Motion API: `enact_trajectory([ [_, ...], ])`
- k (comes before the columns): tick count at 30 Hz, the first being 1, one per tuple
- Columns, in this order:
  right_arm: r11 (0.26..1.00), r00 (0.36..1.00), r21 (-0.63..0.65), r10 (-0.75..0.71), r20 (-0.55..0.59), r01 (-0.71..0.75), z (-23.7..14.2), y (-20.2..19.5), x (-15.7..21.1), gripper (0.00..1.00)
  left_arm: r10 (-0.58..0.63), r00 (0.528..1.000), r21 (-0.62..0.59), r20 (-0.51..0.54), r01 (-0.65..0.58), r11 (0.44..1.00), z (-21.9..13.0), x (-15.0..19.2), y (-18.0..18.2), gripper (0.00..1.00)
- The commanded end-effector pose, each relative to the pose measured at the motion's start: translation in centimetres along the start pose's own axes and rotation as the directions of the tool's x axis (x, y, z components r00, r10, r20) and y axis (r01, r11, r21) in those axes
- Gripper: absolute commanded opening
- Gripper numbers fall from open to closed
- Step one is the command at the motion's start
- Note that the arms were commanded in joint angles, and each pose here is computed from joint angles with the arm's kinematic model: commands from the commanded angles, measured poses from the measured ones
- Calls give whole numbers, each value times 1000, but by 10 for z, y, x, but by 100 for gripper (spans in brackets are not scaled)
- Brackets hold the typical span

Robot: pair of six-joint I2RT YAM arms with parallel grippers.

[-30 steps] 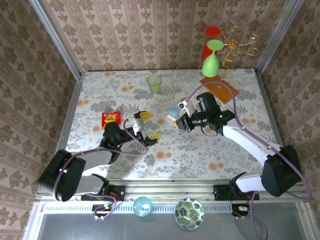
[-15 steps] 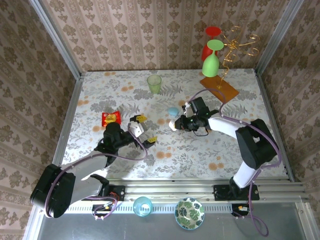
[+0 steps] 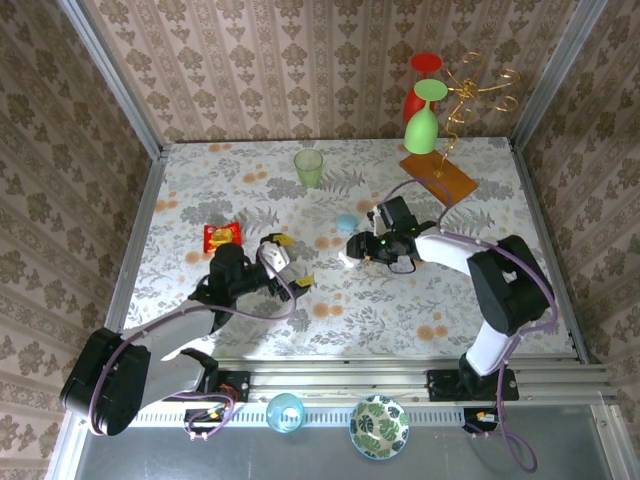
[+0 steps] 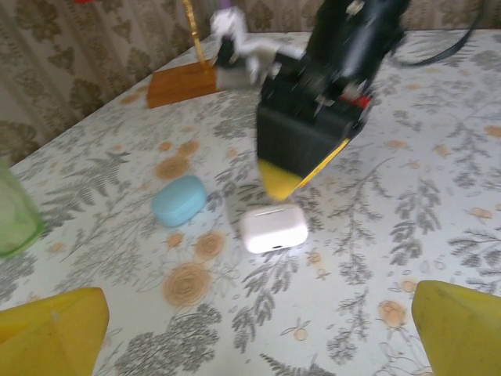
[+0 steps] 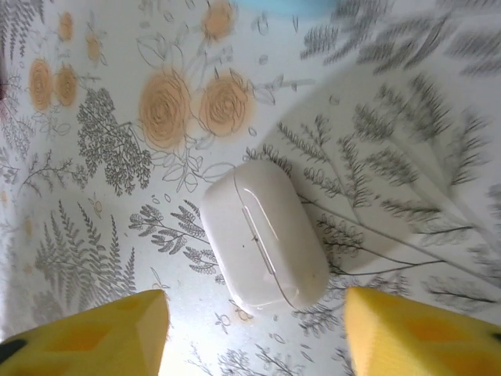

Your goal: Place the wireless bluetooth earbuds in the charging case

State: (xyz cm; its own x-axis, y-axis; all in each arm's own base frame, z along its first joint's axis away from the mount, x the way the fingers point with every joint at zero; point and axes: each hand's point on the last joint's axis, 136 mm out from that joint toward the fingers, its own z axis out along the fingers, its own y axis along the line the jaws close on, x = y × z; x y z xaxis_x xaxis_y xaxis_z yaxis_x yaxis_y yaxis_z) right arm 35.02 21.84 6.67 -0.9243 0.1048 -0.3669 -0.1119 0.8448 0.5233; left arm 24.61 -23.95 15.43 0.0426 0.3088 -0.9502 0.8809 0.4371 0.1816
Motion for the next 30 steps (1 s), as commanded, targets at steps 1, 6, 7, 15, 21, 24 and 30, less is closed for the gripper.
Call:
enact_trajectory([
  [1, 986, 980, 134, -118, 162, 96, -41, -9, -31, 70, -40, 999, -186, -11, 37, 982, -6, -7, 39, 100],
  [6, 920, 878, 358, -297, 375, 158, -103, -24, -69, 89, -63, 997, -488, -33, 39, 872, -38, 2, 89, 100],
  [7, 900, 848, 408, -332, 413, 153, -115, -30, -76, 92, -85, 995, -572, -48, 43, 819, -52, 9, 107, 100],
  [15, 775, 703, 632, -464, 539, 26, -151, -106, -96, 100, -216, 973, -792, -85, 65, 607, -107, 54, 155, 100],
  [21, 771, 675, 636, -483, 557, 27, -157, -126, -103, 100, -300, 954, -819, 4, 175, 546, -116, 89, 178, 100],
  [24, 761, 684, 649, -478, 551, 8, -162, -138, -104, 100, -309, 951, -818, -16, 166, 551, -112, 93, 189, 100],
  [30, 797, 700, 603, -420, 578, -20, -139, -176, -90, 100, -338, 941, -824, 0, 191, 533, -112, 116, 210, 100],
])
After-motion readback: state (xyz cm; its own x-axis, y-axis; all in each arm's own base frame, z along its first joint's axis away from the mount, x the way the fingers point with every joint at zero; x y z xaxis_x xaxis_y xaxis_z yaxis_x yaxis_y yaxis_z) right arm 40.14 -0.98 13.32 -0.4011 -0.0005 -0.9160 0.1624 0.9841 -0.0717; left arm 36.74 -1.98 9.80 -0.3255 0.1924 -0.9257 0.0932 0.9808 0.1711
